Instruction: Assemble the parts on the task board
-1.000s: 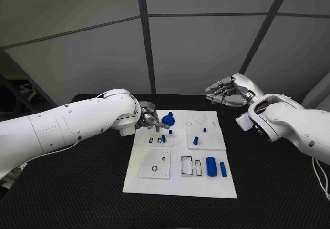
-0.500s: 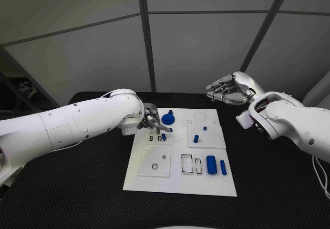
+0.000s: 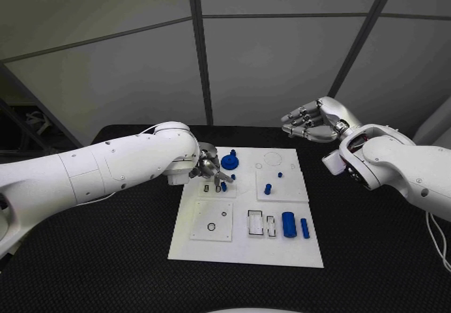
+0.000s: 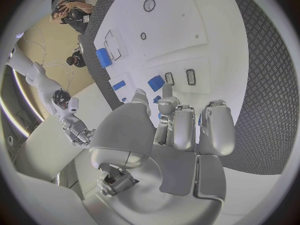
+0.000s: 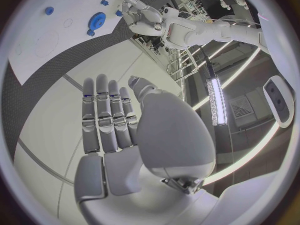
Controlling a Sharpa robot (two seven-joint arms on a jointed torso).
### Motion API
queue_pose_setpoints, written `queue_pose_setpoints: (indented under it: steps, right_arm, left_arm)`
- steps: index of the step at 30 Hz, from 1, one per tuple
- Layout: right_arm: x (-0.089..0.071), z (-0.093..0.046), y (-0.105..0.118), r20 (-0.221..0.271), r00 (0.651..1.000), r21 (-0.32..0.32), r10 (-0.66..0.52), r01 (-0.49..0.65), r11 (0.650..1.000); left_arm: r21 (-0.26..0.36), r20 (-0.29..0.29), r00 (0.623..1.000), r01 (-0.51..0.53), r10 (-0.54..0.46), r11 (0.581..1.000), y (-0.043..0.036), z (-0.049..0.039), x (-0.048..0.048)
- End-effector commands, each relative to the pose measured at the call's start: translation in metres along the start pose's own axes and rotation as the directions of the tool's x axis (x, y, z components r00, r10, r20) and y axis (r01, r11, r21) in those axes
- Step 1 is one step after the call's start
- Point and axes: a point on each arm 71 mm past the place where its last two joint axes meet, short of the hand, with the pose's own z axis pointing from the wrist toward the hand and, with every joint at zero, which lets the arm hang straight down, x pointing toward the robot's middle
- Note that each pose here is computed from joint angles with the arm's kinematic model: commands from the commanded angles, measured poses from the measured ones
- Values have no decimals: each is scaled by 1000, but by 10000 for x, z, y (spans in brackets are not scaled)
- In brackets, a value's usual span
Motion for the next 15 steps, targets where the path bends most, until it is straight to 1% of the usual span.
queue_pose_setpoints:
  steps: [1, 15]
  right_arm:
    - [-8, 11, 17, 11, 1000, -5, 1, -1, 1000]
    - [5, 21, 18, 7, 1000, -4, 2, -2, 1000]
  left_arm:
    - [-10, -19, 1000, -23, 22, 1000, -8, 4, 9]
    - [-9, -29, 999, -30, 30, 999, -38, 28, 30]
